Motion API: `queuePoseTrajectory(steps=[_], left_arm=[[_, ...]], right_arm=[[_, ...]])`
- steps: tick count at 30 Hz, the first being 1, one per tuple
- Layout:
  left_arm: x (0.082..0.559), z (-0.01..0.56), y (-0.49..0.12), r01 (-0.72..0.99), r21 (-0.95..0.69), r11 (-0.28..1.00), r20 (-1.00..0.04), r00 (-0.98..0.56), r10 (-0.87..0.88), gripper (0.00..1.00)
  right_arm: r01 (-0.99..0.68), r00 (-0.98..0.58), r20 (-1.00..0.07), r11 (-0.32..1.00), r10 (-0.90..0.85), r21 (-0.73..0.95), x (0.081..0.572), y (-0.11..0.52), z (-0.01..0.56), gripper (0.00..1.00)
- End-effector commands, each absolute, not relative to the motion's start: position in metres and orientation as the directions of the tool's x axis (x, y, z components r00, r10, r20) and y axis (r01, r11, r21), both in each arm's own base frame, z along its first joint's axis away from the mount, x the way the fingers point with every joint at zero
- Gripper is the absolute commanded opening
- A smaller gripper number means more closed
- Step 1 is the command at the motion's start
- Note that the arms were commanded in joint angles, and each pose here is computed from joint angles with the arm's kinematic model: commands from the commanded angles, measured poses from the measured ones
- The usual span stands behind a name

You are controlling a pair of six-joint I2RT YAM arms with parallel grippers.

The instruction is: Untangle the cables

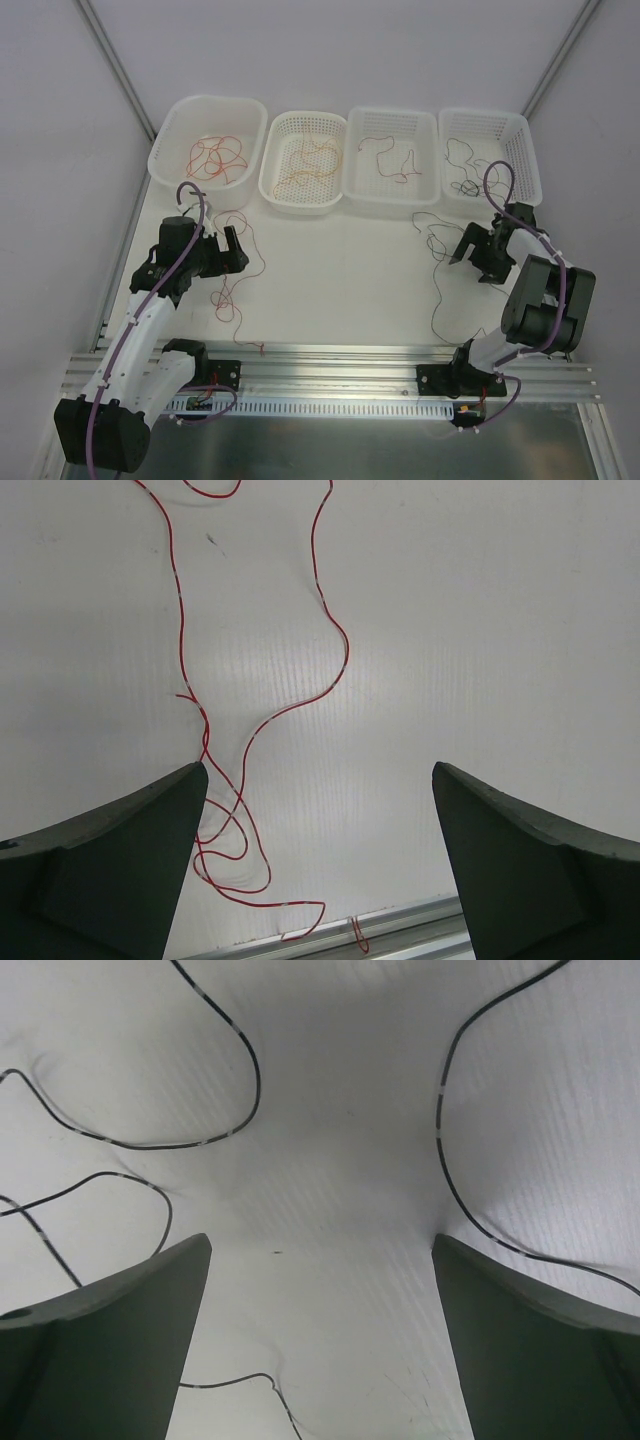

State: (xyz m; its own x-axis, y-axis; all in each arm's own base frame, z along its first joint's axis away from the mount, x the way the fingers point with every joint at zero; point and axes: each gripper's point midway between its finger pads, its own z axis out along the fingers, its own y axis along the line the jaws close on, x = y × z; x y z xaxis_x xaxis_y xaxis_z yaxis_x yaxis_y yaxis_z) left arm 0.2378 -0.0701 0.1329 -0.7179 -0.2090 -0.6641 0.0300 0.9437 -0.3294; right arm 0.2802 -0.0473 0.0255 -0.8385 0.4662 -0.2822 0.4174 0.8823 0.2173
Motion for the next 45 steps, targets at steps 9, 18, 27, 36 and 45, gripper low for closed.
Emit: queuePoseTrajectory(steps=[9, 18, 27, 36, 45], left_arm=[[0.239, 0.130, -0.073, 0.056, -0.327, 0.943, -0.670, -0.718, -0.190, 0.96], [0.240, 0.129, -0.072, 0.052, -0.326, 0.944, -0.665, -0.723, -0.190, 0.96], [0.239, 0.126, -0.072, 0.051, -0.322, 0.945, -0.660, -0.727, -0.186, 0.96], [0.239, 0.124, -0.072, 0.048, -0.320, 0.946, -0.655, -0.733, -0.184, 0.95], [0.239, 0.123, -0.071, 0.047, -0.318, 0.947, -0.653, -0.735, -0.183, 0.95]], right_arm=[[0.476, -0.714, -0.457, 0.846, 0.531, 0.239, 0.297, -0.053, 0.076, 0.97], [0.299, -0.746, -0.601, 0.951, 0.287, 0.083, 0.332, -0.012, 0.131, 0.97], [0.189, -0.872, -0.473, 0.978, 0.128, -0.084, 0.349, 0.013, 0.072, 0.97], [0.158, -0.913, -0.397, 0.980, 0.098, -0.122, 0.353, 0.013, 0.034, 0.99], [0.114, -0.936, -0.341, 0.992, 0.086, -0.060, 0.356, 0.020, 0.024, 0.67]])
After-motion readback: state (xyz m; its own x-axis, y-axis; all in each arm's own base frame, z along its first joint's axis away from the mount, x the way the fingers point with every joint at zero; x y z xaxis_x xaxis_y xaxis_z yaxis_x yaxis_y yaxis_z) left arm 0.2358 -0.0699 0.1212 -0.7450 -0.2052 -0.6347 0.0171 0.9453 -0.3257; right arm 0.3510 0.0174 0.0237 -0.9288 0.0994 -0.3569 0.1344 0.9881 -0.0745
